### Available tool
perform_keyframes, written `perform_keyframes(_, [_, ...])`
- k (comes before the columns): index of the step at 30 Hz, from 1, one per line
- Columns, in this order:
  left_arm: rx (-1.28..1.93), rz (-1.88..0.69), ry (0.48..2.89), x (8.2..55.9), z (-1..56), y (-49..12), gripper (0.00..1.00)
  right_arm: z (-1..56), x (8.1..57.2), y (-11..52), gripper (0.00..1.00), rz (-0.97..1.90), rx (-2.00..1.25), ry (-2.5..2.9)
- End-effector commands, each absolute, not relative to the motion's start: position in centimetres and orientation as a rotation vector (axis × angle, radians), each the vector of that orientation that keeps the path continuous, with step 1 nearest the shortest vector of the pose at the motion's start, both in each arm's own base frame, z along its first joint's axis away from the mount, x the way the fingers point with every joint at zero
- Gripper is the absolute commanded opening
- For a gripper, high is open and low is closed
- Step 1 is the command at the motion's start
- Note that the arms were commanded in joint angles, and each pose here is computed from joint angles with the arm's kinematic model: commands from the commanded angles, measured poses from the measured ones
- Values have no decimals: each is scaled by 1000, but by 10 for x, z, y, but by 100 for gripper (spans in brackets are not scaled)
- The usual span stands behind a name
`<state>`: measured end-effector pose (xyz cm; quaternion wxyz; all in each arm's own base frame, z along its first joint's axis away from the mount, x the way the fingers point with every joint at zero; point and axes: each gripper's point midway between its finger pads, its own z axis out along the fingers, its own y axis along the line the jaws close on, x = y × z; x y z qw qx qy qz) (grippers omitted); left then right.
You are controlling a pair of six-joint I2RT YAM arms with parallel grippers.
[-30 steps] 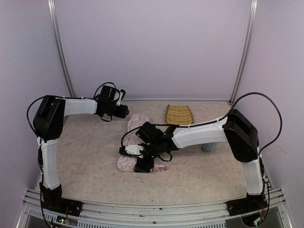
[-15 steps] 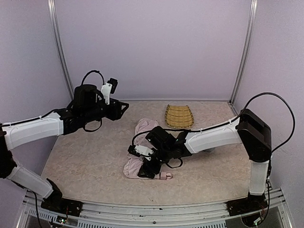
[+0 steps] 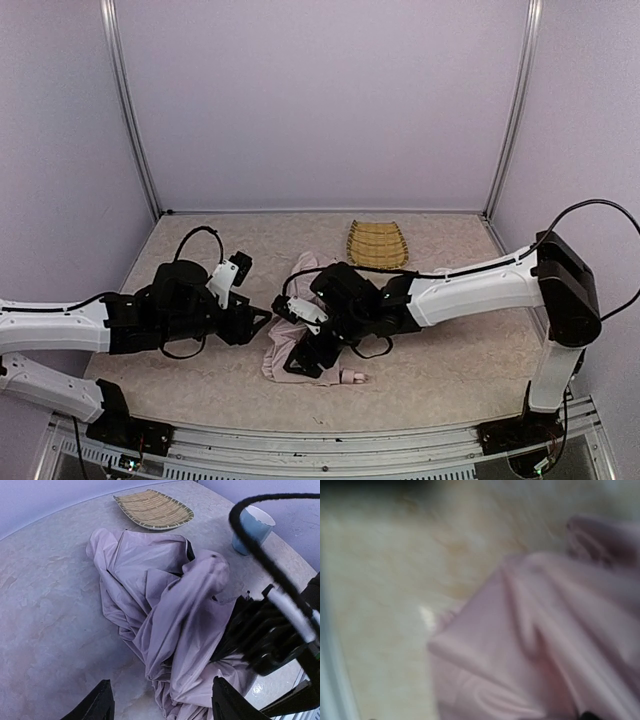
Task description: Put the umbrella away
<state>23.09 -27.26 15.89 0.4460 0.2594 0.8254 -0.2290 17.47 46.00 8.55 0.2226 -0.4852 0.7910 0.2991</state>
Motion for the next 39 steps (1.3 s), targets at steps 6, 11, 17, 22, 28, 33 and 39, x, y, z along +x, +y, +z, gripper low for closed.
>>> perform_keyframes(6, [716,-565,2090,222,127,-306,66,167,197,423,92,802,-1086,2146])
perform_keyframes(11, [771,-389,2125,248,115,-319,65,175,234,408,93,727,-1073,2129])
perform_keyframes(17, [814,-438,2077,246,118,-329,64,178,259,397,93,732,-1062,2118])
perform_keyframes(22, [827,-489,2094,227,109,-318,65,183,266,389,92,739,-1042,2121])
perform_keyframes(28, [935,-692,1935,178,160,-330,66,173,261,357,87,709,-1037,2202])
perform_keyframes(33, [958,-847,1809,158,204,-331,69,125,249,330,78,761,-1005,2365])
perform_keyframes(39, [742,-703,1834,220,208,-327,68,110,244,322,76,904,-881,2432])
